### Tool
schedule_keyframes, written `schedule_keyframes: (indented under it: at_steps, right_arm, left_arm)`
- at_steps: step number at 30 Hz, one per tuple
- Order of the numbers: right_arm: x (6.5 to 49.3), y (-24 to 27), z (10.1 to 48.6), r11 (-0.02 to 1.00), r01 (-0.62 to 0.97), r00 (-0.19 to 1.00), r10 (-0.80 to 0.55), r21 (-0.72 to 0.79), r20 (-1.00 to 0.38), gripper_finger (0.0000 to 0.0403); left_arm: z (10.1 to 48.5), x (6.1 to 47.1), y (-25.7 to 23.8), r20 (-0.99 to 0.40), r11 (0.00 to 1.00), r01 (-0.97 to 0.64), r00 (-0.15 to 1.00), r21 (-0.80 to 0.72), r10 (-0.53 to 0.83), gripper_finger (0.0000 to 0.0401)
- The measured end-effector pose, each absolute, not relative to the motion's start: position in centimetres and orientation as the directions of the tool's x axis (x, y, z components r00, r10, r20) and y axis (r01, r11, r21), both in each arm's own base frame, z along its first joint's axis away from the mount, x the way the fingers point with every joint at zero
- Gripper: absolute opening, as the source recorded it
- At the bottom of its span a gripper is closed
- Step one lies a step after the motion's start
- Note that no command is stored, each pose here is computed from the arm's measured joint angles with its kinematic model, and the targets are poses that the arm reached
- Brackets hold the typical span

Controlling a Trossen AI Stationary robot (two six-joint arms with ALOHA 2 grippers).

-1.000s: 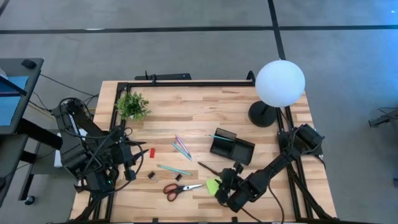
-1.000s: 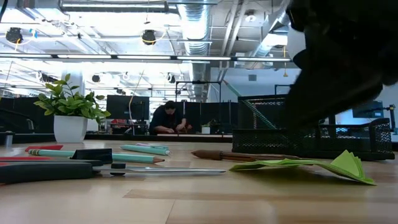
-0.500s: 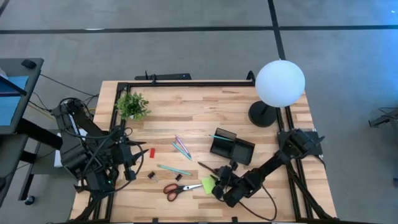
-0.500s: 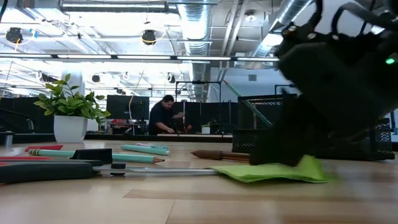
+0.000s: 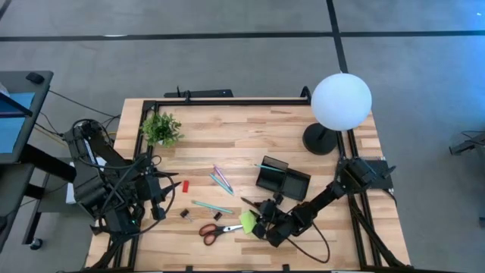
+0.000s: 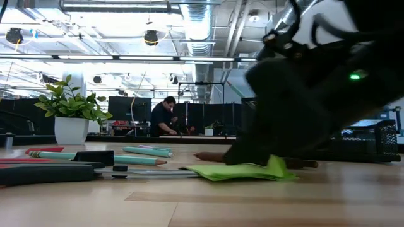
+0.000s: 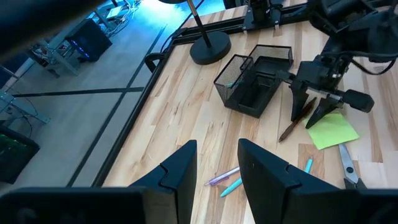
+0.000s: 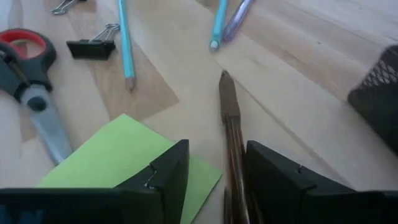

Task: Pick and place office supplies into organizer
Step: Put the brown pen into the desk organizer

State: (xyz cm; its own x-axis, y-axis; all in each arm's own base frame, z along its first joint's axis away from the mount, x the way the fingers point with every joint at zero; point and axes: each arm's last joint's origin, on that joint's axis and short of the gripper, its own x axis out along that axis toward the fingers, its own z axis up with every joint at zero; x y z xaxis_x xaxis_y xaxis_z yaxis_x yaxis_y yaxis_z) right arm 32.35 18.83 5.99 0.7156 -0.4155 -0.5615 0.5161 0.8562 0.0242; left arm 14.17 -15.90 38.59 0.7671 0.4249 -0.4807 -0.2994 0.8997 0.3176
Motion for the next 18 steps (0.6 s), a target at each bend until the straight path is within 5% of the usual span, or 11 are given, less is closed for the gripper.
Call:
schedule_keyframes:
  at_steps: [18]
  right_arm:
    - [35.8,14.2,6.0,0.847,0.528,0.72,-0.414,0.053,-0.557,0.0155]
  left_arm:
    - [38.6,14.2,-15.9,-0.485,0.897,-0.278,0.766,0.343,0.423,0.0114]
